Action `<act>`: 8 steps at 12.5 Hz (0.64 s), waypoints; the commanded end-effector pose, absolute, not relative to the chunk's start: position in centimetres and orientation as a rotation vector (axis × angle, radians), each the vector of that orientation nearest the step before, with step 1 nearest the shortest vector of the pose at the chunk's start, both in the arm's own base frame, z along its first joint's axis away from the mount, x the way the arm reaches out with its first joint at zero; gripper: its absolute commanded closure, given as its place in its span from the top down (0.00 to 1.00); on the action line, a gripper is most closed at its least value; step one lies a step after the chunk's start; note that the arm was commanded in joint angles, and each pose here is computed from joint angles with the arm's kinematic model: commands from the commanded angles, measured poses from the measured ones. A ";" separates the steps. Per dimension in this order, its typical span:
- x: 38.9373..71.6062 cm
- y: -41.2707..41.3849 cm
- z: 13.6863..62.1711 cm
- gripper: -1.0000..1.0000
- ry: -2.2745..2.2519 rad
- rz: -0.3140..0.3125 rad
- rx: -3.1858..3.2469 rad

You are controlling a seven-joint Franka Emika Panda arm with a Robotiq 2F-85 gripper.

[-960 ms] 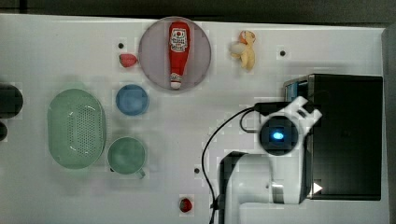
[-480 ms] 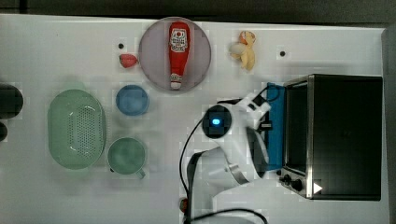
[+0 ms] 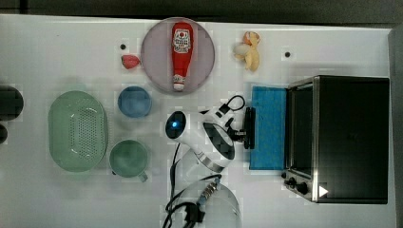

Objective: Flap open oven.

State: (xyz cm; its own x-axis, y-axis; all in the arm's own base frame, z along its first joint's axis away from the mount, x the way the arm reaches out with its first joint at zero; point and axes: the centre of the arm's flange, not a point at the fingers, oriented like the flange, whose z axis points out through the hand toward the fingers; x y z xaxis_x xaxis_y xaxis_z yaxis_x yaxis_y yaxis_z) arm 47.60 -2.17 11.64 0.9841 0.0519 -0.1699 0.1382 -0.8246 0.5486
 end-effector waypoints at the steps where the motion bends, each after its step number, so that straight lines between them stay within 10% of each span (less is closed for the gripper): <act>1: 50.1 -1.7 13.5 0.18 -0.038 -0.060 2.533; 8: 55.5 -2.7 30.1 0.18 -0.889 0.203 2.743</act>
